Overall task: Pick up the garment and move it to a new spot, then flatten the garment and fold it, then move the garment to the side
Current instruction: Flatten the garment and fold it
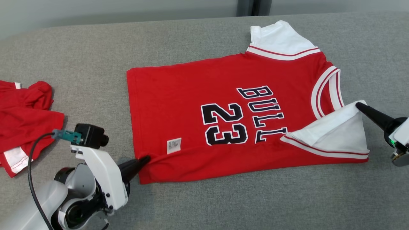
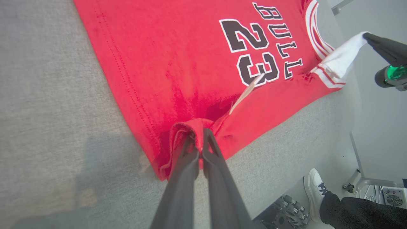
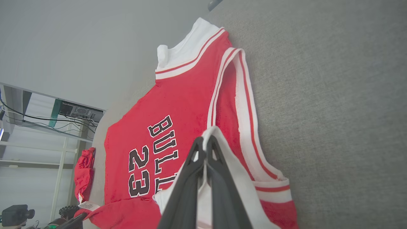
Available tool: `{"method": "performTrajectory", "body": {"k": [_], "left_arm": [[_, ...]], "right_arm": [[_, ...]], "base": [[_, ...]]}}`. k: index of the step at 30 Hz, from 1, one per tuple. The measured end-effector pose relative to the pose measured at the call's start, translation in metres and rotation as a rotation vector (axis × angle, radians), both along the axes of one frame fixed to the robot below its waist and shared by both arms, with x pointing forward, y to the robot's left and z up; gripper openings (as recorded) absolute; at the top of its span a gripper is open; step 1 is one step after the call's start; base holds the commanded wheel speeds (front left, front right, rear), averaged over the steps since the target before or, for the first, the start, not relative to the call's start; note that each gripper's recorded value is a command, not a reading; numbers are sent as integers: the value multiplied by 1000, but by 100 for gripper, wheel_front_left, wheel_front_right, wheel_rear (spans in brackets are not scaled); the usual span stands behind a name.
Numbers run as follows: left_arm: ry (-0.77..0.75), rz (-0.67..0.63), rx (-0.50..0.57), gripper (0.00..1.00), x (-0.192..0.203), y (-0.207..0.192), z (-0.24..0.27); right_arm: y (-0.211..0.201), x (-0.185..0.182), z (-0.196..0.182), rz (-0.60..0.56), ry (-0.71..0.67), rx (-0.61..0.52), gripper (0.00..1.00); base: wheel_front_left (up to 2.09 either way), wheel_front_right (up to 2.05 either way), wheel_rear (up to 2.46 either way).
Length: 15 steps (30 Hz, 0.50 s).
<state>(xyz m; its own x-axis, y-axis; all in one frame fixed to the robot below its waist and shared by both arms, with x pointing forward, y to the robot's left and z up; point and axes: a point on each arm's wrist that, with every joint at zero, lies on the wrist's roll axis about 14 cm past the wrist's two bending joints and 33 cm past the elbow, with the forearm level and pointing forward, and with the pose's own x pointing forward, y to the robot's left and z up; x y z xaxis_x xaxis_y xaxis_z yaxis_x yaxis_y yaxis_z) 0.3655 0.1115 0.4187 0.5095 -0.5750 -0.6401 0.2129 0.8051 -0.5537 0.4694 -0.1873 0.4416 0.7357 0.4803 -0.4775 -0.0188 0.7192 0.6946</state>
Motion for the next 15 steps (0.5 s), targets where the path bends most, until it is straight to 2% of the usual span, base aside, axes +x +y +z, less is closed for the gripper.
{"method": "performTrajectory", "body": {"k": [15], "left_arm": [[-3, 55, 74, 0, 36, 9, -22]], "right_arm": [[12, 36, -8, -24, -46, -24, 0]], "base": [[0, 0, 0]]}}
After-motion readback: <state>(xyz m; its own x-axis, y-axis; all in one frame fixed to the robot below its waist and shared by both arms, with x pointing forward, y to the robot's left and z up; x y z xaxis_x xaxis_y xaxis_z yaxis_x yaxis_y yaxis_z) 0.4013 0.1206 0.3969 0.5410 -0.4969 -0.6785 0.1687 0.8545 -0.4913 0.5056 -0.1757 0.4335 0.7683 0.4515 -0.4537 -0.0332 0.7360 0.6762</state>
